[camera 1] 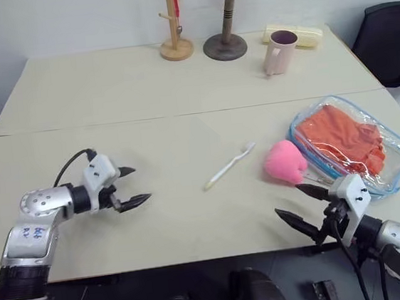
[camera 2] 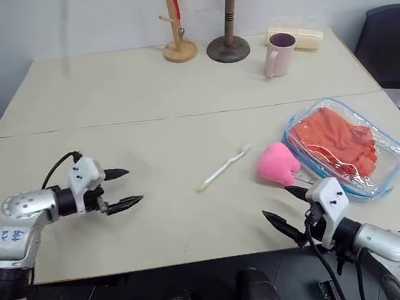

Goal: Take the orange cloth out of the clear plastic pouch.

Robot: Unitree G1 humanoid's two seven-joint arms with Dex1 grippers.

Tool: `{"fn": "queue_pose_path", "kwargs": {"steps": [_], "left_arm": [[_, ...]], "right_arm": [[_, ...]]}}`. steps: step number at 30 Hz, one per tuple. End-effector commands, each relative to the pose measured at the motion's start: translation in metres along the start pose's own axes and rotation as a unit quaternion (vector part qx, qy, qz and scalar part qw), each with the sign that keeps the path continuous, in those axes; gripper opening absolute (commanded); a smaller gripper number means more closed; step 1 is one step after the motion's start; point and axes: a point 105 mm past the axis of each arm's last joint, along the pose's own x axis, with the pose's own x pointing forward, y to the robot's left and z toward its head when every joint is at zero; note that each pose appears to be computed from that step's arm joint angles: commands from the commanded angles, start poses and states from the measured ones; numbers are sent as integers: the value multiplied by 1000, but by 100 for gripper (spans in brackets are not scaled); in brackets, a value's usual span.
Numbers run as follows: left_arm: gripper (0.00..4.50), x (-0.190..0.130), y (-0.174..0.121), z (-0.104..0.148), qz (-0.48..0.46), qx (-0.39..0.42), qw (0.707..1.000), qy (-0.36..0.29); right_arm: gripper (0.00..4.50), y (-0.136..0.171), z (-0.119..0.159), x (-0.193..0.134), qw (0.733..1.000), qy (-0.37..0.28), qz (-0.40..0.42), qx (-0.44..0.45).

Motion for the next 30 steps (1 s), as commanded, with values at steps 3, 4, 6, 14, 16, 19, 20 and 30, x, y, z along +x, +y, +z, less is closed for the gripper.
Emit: {"fn": "queue_pose_path", "kwargs": {"steps": [3,4,6,14,16,19,20,30], "left_arm": [[450,47,-19,61,-42,-27,998,-33],[450,62,-24,71,-53,-28,998,-27],[450,88,-30,90,-59,-27,998,-18],[450,164,-57,117,-96,35,994,38],[450,181,-60,110,-93,49,992,74],[450,195,-66,107,-102,59,988,95],[431,197,-67,106,-104,62,988,99],[170,204,-68,97,-101,58,986,116]], "right_arm": [[446,14,18,-3,999,-18,12,-37],[446,15,22,-6,999,-18,15,-46],[446,14,31,-11,998,-21,11,-62],[446,10,68,-19,991,-54,-7,-122],[446,12,80,-19,988,-68,-12,-137],[446,14,90,-20,985,-82,-17,-148],[449,15,92,-20,985,-86,-20,-149],[450,13,94,-21,984,-87,-32,-149]]}}
